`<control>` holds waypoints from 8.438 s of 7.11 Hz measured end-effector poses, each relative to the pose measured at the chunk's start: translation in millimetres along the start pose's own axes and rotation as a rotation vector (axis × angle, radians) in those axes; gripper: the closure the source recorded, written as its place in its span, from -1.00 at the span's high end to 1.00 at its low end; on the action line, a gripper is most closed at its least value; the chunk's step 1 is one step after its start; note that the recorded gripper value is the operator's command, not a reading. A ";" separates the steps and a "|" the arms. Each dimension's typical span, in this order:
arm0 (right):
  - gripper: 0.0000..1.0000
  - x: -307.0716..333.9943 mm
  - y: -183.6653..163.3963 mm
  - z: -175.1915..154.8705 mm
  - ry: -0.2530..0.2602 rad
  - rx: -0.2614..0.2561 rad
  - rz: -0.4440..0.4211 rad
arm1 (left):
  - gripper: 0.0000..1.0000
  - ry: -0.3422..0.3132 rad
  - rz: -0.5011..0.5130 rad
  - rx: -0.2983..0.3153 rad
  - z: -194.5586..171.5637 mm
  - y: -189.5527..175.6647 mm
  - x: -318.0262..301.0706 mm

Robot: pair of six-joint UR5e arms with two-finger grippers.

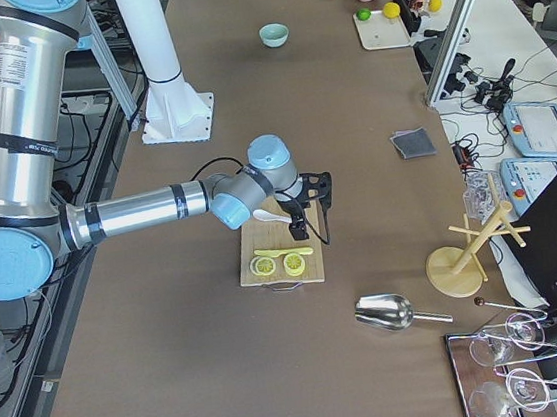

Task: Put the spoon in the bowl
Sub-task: 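Move the left gripper to the green bowl rim while the right arm nears the board, then push the pale green bowl with the left gripper toward the table center, then withdraw the left arm from the bowl while the right gripper moves over the spoon, then lower the right gripper and grasp the white ceramic spoon on the board, then lift the white spoon with the right gripper and carry it toward the bowl, then lower the spoon into the bowl and open the right gripper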

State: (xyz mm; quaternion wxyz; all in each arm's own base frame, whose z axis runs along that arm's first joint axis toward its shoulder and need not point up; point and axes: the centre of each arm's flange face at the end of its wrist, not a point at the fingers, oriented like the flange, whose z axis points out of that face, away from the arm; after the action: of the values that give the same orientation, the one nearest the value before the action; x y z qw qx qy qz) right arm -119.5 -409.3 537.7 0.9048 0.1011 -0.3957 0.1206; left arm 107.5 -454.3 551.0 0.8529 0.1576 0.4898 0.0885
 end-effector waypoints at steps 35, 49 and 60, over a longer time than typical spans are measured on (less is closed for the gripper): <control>-0.47 -85.1 120.1 94.0 0.092 0.059 0.139 | 0.96 -0.053 0.078 -0.020 -27.5 -88.4 -28.8; -1.00 -535.2 94.6 51.7 0.152 0.079 0.509 | 0.96 -0.051 0.069 -0.023 -24.8 -83.2 -31.1; 1.00 -479.3 16.0 26.0 0.158 0.050 0.189 | 0.96 -0.073 0.046 -0.048 -12.8 -55.3 -58.9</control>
State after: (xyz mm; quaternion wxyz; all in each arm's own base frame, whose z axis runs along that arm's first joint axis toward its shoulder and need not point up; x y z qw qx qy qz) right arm -457.5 -467.6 201.6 0.9150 0.0761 -0.3278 0.2227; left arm 66.5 -521.7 572.9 0.8714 0.1515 0.4525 0.1138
